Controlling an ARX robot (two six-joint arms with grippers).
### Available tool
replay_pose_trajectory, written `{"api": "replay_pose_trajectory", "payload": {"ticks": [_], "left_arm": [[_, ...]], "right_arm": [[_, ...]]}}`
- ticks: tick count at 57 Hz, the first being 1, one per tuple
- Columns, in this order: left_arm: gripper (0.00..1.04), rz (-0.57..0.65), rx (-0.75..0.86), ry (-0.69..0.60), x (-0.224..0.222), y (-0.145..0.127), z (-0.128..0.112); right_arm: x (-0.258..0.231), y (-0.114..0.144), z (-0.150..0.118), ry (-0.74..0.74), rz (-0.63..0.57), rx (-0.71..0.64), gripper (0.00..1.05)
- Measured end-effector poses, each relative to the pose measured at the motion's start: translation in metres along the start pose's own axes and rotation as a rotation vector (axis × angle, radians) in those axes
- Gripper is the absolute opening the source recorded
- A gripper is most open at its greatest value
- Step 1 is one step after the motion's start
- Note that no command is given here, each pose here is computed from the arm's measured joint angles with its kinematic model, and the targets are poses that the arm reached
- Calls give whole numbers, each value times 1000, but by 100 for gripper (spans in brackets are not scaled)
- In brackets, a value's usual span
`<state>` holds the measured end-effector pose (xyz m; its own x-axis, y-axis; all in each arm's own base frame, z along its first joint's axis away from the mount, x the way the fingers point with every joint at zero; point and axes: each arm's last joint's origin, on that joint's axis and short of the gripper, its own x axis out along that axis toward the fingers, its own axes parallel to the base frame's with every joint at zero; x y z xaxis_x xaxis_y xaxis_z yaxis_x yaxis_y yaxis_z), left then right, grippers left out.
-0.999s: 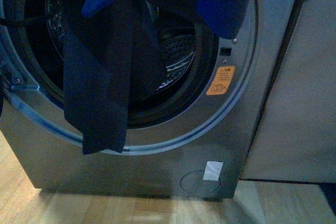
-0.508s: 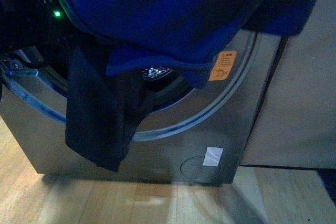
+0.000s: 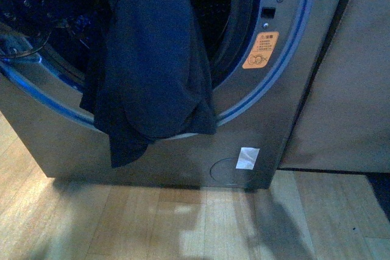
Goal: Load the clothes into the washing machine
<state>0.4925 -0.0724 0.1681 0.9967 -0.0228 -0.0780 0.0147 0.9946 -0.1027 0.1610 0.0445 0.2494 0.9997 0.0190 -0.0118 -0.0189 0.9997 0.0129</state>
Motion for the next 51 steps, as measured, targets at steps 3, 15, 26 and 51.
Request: {"api": "replay_pose_trajectory", "payload": {"ticks": [3,15,26,51], "left_arm": [[8,30,13,10,13,0,-2],[8,132,59,76,57,0,-17],[8,194,108,123,88,-1,-31],[8,336,211,83,131,1,-39]], "right_arm": [[-5,-7,-10,-3,-6,-5,10],[-20,-23,-35,-5,-9,-10,2],[-28,-30,-49,-10,-12,-9,2],[-41,-44,-66,-11,-17,-10,2]]}}
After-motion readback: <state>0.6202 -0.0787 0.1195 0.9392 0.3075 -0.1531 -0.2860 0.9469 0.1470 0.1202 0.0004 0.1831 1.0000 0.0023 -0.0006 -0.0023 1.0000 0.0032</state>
